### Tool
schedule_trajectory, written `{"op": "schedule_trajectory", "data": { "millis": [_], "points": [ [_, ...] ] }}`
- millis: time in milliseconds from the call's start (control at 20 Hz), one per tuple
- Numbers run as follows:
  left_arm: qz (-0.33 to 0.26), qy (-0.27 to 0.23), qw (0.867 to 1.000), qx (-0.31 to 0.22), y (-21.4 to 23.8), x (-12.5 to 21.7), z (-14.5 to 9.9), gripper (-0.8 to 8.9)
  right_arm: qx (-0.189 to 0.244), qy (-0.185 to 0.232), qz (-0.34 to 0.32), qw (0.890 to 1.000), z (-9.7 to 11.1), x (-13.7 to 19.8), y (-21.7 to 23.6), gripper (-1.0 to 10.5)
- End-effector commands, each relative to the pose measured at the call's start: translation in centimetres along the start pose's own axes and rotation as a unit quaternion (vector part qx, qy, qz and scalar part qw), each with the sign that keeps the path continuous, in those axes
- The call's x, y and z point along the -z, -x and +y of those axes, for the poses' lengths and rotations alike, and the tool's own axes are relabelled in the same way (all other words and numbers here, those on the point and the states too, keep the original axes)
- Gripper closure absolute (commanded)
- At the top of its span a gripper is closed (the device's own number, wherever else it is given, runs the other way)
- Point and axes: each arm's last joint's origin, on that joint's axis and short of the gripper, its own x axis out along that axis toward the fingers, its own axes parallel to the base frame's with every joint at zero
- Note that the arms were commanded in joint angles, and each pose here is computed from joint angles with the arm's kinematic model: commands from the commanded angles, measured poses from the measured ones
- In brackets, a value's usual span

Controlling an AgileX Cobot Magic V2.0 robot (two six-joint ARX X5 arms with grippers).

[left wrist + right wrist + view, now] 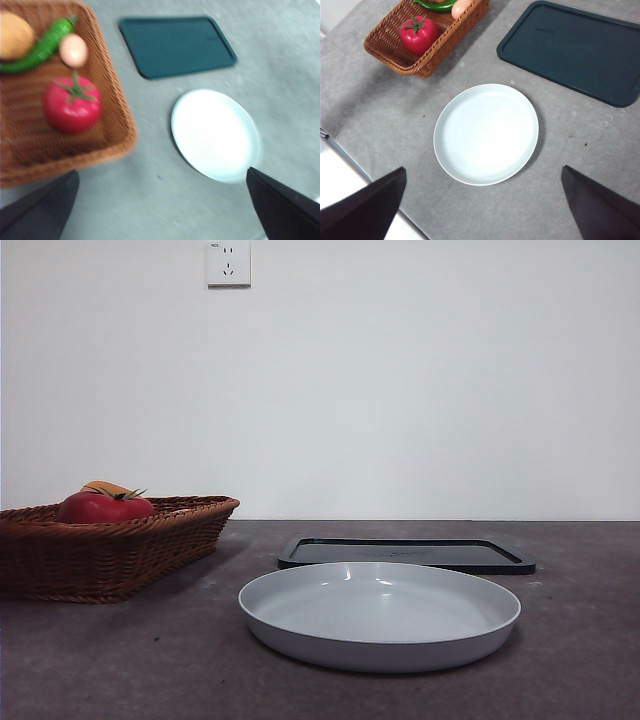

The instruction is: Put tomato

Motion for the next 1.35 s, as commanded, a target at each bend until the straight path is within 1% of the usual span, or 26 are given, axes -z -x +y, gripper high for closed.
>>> {"op": "schedule_trajectory", "data": {
  "millis": [50, 200, 300, 600, 950, 1350],
  "points": [
    [-0.019, -0.013, 0.999, -0.026, -0.5, -1.2, 0.3, 2.51, -0.003, 0.010, -0.009, 1.000, 0.2, -0.5, 0.2, 4.5],
    [-0.023, -0.026, 0.998, -0.047, -2.4, -2.4, 1.3, 2.51, -0.003, 0.010, -0.009, 1.000, 0.2, -0.5, 0.2, 4.5],
    [-0.020, -0.032, 0.998, -0.052, -4.3, -3.3, 2.1, 2.51, -0.003, 0.010, -0.009, 1.000, 0.2, -0.5, 0.2, 4.5],
    [0.012, -0.059, 0.995, -0.074, -11.0, -4.8, 5.0, 2.51, -0.003, 0.010, -0.009, 1.000, 0.2, -0.5, 0.2, 4.5],
    [0.057, -0.070, 0.993, -0.070, -17.4, -4.1, 7.4, 2.51, -0.003, 0.010, -0.009, 1.000, 0.2, -0.5, 0.2, 4.5],
    [0.106, -0.067, 0.989, -0.074, -21.4, -2.5, 9.2, 2.50, -0.003, 0.010, -0.009, 1.000, 0.2, -0.5, 0.2, 4.5]
  ]
}}
